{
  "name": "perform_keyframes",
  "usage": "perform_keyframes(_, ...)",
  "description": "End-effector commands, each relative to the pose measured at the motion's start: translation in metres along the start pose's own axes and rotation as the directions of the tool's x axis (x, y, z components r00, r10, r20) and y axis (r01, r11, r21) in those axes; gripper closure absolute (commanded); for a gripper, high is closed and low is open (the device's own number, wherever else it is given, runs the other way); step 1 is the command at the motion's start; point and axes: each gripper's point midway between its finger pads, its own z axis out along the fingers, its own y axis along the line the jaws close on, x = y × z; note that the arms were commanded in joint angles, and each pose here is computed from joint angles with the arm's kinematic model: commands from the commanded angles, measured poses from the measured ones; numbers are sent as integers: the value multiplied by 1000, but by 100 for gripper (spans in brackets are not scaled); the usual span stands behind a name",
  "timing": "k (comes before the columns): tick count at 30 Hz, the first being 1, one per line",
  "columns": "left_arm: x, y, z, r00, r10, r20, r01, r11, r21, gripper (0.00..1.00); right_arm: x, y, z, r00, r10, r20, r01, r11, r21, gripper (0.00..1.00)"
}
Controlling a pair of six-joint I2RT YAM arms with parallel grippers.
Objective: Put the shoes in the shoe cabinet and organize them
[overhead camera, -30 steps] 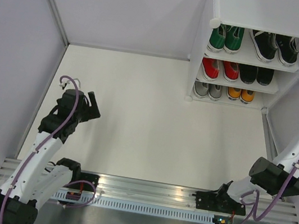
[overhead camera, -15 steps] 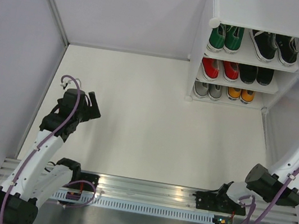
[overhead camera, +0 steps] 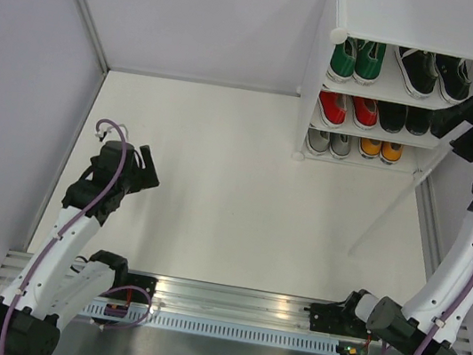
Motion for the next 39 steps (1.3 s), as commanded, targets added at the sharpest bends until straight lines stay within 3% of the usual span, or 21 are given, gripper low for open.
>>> perform_keyframes(1, -11, -4, -2, 999, 19, 48, -20, 999, 24, 0, 9, 53, -2, 998, 58, -32, -64, 964, -257, 2)
perform_keyframes(9, -10, -4, -2, 999, 19, 48, -20, 999, 28, 0, 5, 123, -4, 992, 127, -20, -117, 820, -560, 2)
perform_keyframes(17, -10, -4, -2, 999, 20, 48, -22, 999, 28, 0, 18, 161, 46, 987, 152, -43, -143, 743, -653, 2)
perform_keyframes(24, -12, -3, -4, 998, 20, 61, -21, 999, 28, 0, 18, 200, 82, 990, 132, 52, -52, 679, -732, 2)
perform_keyframes(36, -14, -4, -5, 997, 19, 70, -22, 999, 32, 0, 24, 195, 155, 986, 45, 159, 74, 742, -666, 2)
perform_keyframes(39, -15, -5, -6, 997, 19, 74, -22, 999, 39, 0, 25, 198, 150, 991, 17, 132, 77, 733, -676, 2)
